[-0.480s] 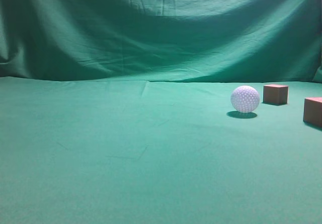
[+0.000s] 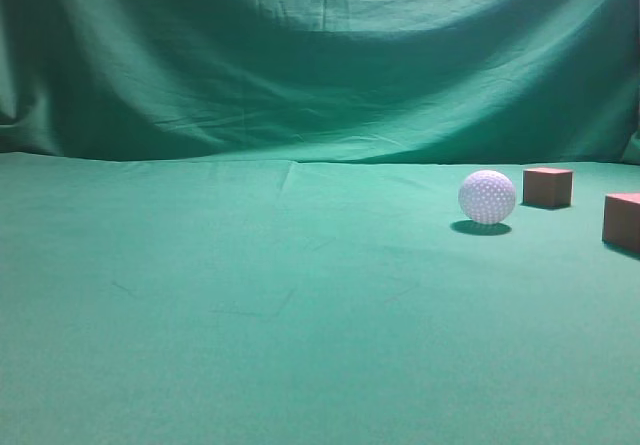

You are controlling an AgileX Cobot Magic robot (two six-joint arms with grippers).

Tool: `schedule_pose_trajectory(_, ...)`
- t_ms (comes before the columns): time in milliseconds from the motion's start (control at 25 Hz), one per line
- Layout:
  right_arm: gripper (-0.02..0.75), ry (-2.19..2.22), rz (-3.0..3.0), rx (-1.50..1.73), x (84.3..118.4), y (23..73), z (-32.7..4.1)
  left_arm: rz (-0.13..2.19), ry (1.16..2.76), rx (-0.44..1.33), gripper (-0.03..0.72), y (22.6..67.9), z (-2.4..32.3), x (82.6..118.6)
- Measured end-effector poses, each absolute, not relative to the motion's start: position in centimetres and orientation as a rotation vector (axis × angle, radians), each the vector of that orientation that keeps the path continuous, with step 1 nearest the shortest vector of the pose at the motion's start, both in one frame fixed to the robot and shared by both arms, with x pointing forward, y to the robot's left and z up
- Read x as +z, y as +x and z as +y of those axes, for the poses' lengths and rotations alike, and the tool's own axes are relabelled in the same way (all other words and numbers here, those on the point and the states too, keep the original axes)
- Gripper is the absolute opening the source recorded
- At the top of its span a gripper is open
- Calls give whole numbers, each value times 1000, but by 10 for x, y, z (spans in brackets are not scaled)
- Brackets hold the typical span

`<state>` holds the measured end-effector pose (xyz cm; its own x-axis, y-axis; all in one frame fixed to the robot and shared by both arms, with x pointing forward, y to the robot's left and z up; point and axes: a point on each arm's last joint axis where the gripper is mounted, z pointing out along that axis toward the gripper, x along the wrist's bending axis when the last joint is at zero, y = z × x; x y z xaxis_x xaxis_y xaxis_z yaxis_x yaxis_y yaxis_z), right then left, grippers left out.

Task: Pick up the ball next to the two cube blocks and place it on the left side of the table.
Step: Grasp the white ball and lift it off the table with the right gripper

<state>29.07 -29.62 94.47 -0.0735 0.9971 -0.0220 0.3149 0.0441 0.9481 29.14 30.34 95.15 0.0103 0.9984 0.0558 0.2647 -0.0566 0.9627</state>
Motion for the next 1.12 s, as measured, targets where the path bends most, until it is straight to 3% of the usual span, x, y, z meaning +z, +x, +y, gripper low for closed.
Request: schedule_pose_trajectory(1120,0,1220,1454,1078,956,294,-296,1375,1450,1110,0,291,303,952)
